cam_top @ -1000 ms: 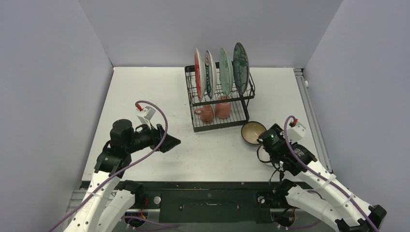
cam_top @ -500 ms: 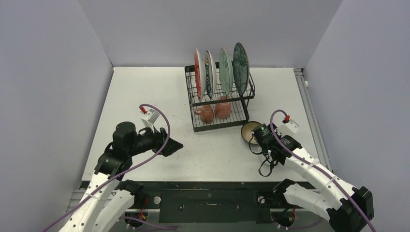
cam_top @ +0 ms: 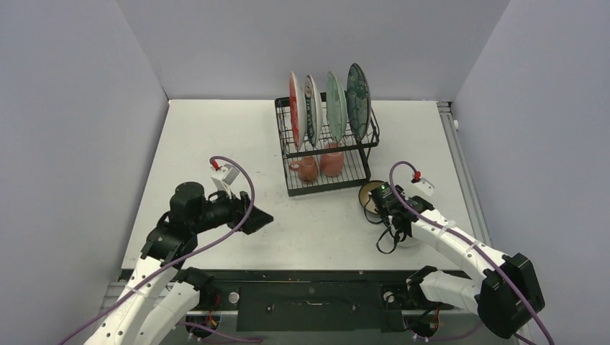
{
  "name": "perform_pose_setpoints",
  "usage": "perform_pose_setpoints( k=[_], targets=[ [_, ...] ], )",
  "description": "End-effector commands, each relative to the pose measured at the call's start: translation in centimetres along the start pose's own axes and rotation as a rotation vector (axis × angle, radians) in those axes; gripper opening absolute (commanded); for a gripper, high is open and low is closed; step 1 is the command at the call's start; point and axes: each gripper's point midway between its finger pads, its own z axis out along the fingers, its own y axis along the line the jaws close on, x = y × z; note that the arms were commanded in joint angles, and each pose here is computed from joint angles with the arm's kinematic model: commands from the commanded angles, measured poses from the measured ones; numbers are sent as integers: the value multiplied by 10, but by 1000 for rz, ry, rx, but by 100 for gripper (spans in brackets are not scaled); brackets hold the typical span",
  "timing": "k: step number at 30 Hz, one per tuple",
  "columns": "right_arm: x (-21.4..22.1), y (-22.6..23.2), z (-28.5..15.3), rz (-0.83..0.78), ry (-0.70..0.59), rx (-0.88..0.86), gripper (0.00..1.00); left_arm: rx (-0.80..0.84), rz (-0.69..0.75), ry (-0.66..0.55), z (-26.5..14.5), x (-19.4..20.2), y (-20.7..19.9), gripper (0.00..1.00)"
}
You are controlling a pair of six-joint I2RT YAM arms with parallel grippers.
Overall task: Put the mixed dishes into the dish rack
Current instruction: Move the bowl to the center of the board.
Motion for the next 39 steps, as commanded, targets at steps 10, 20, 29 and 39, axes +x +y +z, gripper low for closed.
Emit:
perform_pose_setpoints(
  k=[10, 20, 29, 39],
  targets=[
    [14, -4, 21, -12, 15, 33, 37, -11, 31, -14, 0, -5, 1, 72],
    [22, -1, 21, -27, 46, 6, 16, -21, 22, 1, 3, -3, 4, 72],
    [29, 3, 16, -51, 87, -57, 3, -29, 19, 3, 4, -3, 6, 72],
    [48, 19, -4, -112, 133, -186, 0, -37, 17, 2, 4, -4, 7, 72]
  ],
)
